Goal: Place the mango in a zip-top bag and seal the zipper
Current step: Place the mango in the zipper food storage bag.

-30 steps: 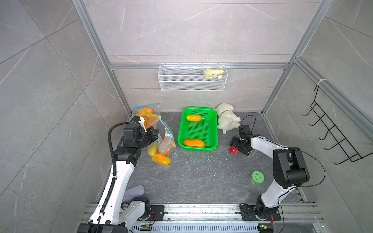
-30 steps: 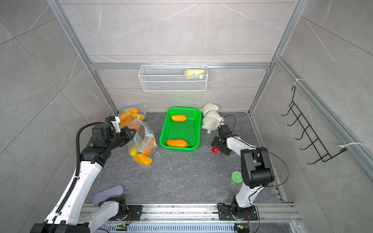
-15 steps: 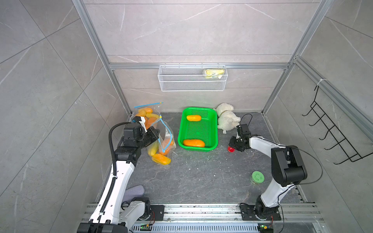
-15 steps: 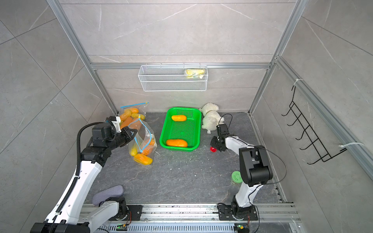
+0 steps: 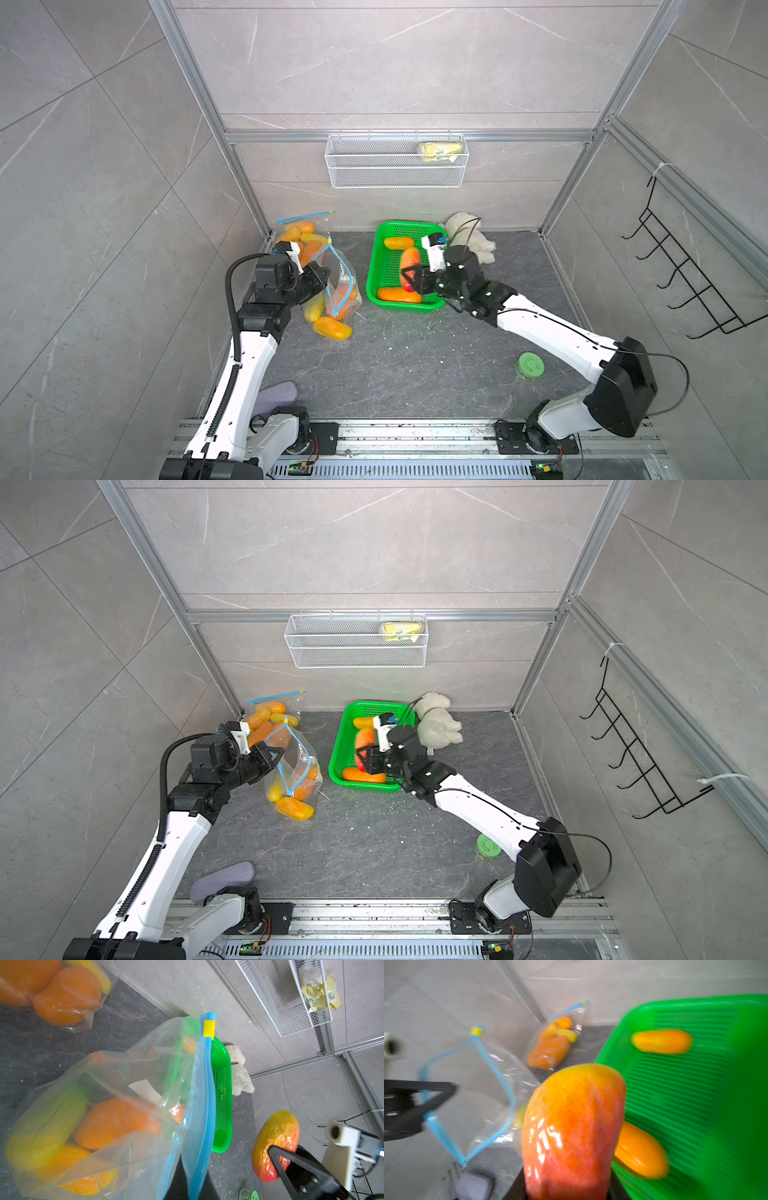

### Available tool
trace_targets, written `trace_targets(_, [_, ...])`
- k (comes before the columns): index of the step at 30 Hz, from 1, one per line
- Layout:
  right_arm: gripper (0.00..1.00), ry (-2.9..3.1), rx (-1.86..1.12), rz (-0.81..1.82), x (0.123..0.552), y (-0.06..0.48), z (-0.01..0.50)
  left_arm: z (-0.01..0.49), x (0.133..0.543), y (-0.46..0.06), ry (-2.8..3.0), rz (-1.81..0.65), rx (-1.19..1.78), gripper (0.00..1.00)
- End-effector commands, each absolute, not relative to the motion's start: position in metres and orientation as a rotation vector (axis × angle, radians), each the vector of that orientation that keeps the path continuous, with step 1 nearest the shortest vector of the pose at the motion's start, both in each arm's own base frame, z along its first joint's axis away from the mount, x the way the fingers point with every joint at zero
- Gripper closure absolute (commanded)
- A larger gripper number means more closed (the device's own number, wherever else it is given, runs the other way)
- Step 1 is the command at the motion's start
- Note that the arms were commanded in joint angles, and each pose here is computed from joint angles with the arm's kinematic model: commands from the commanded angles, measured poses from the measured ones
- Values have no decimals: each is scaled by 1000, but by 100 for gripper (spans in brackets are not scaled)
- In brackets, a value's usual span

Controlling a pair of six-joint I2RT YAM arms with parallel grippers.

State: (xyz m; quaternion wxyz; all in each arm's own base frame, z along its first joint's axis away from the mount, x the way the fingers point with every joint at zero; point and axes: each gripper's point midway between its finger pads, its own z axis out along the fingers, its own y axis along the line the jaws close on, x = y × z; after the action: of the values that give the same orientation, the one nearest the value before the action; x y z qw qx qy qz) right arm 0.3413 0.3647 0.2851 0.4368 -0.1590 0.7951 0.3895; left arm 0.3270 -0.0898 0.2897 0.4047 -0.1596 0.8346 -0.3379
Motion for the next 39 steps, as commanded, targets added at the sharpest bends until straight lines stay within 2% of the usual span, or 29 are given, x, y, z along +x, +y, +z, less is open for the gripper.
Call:
trace_targets(1, [96,1720,-532,1269,318,445,330,301,326,-92,2067,-887,-384,100])
trace_targets(5, [96,1721,-571,1343,321,496,313,304,323,-89,2048,-879,-392,100])
trace_targets(9, [95,1744,-559,1366,336,521,292,304,319,-89,2045,-875,-387,100])
trace_targets(16, [87,1856,-569,1292,357,545,245,308,315,-91,2032,-888,-367,100])
trace_targets(18, [79,1902,-568,1261,361,550,234,310,314,-91,2027,-887,-363,100])
trace_targets(19, [72,1938,-561,1214,365,551,227,310,313,-91,2027,-887,-362,100])
trace_targets(21, [67,2013,-570,1108,369,548,213,311,312,-90,2024,-883,-360,100])
trace_targets(22, [61,2037,-572,1067,370,546,209,312,311,-89,2023,-875,-358,100])
trace_targets(25, [44,2060,-607,1009,366,537,213,312,309,-86,2027,-849,-365,100])
trace_targets(27, [37,2056,-652,1001,358,534,223,312,310,-83,2024,-834,-373,100])
trace_targets(29, [37,2034,-722,1024,344,535,235,313,311,-83,2023,-833,-376,100])
trace_targets(34, [56,1955,-829,1145,313,535,255,313,315,-83,2027,-842,-386,100])
trace_targets(36, [69,1929,-859,1118,308,533,259,314,317,-85,2028,-857,-388,100])
trace_targets(39, [71,1902,-935,1124,300,540,260,318,318,-88,2021,-883,-376,100])
